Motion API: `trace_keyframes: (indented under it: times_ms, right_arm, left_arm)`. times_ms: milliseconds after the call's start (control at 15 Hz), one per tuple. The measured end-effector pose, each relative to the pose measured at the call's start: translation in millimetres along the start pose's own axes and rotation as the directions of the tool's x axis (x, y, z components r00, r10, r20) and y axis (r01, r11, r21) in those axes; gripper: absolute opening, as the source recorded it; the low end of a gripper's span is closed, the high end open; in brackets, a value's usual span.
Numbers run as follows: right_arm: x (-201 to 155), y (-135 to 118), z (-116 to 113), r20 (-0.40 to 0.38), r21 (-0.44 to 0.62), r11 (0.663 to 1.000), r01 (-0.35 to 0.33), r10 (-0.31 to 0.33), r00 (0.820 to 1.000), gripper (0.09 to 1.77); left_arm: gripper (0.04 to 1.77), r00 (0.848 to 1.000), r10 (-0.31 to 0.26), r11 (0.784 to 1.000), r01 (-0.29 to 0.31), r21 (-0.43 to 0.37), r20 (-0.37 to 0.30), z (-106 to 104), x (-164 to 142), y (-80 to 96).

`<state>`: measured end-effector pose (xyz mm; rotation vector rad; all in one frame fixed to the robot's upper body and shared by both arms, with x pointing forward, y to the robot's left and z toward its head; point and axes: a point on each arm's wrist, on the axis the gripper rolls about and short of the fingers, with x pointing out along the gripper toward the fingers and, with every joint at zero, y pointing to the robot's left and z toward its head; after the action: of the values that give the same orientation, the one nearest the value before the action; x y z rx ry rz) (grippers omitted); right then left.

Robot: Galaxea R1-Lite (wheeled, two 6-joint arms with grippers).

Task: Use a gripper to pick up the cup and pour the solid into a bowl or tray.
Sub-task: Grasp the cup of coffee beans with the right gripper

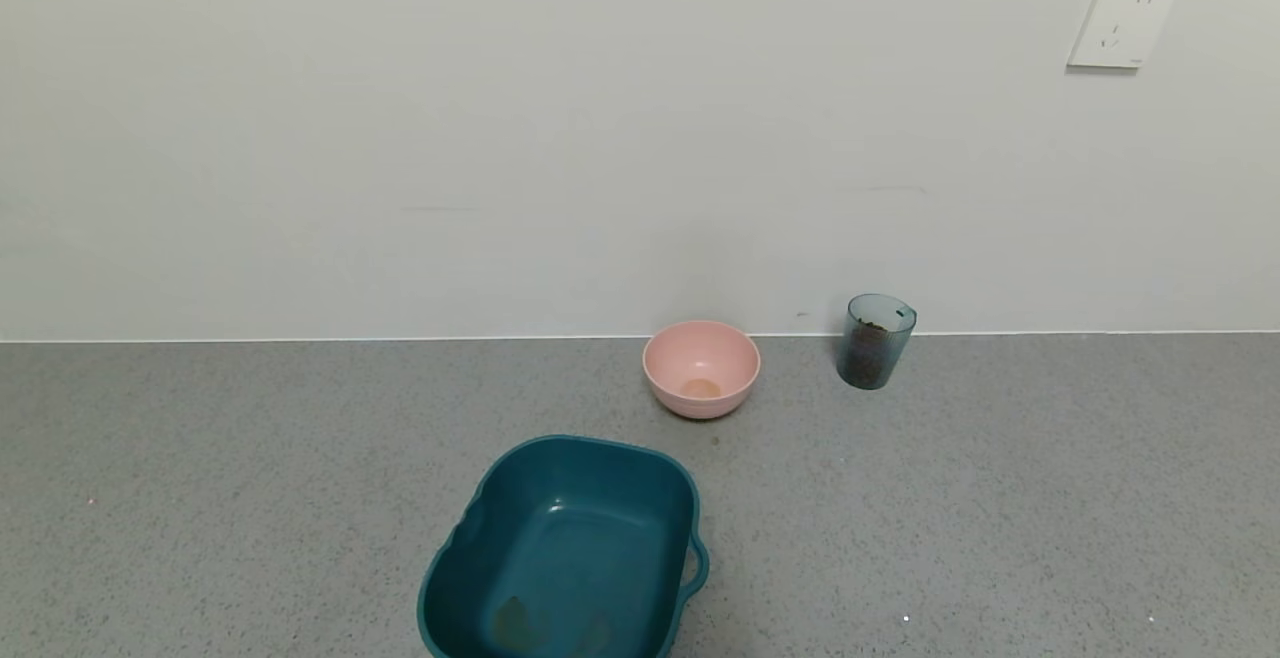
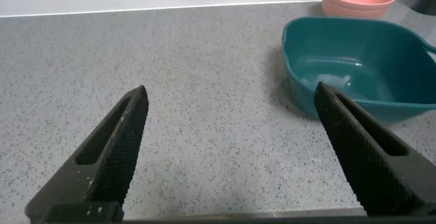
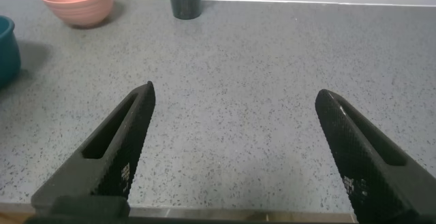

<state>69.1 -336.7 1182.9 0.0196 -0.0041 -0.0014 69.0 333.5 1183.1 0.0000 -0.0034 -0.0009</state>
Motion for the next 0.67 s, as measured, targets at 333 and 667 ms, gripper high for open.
trace_keyframes:
  times_ms: [333,667]
  right_arm:
    - [0.0,0.1,0.2,0.002,0.000,1.000,0.005,-0.005,1.000,1.71]
    - [-0.1,0.1,0.0,-0.002,-0.001,1.000,0.007,-0.007,1.000,1.71]
  left_arm:
    - [1.75,1.000,0.000,1.000,0.000,0.000,0.000,0.0,0.0,0.0]
    - [1.75,1.000,0.000,1.000,0.000,0.000,0.000,0.0,0.0,0.0]
